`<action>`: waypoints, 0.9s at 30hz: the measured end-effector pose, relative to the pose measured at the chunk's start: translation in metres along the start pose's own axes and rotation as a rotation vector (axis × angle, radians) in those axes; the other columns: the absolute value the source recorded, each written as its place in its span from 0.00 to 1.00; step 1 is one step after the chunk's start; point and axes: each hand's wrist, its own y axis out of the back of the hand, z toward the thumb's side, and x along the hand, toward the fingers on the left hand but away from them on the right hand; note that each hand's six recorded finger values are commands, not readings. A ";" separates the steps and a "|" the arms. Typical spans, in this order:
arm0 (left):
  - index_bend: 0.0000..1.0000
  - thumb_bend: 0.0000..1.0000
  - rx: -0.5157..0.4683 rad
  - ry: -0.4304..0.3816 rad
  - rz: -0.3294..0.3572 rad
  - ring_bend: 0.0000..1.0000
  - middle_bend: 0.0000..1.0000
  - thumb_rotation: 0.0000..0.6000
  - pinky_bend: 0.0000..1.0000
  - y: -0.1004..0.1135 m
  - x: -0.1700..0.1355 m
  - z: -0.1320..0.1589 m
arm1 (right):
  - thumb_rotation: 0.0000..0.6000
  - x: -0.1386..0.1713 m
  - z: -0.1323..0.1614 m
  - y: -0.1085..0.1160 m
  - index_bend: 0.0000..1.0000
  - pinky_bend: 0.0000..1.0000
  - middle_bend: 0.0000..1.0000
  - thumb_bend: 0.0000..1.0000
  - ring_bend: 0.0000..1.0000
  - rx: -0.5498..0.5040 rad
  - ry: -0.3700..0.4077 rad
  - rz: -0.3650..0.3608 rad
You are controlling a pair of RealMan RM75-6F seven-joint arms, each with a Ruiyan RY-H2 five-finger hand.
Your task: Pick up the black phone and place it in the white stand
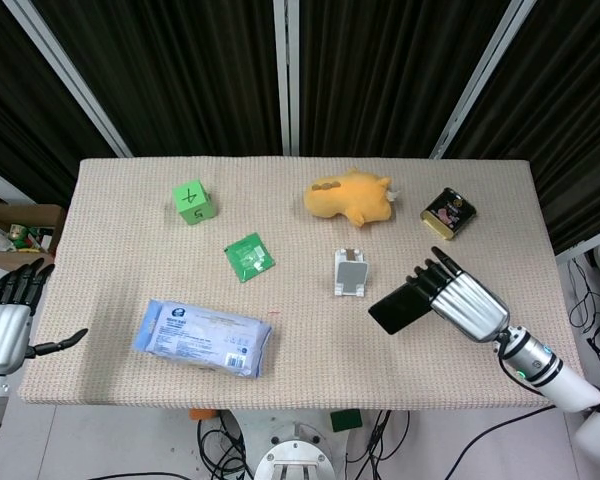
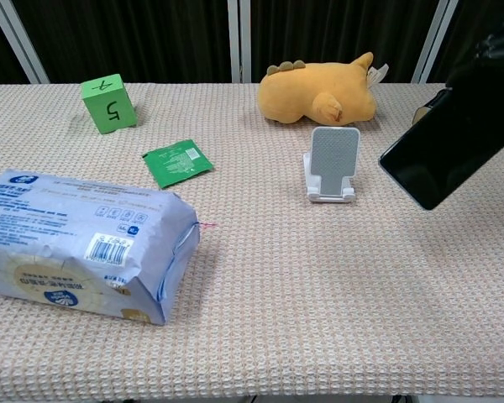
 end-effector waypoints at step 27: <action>0.07 0.05 -0.007 0.028 -0.008 0.00 0.01 0.50 0.09 -0.002 0.003 -0.010 | 1.00 -0.126 -0.003 0.014 0.75 0.15 0.59 0.68 0.59 0.672 0.546 -0.125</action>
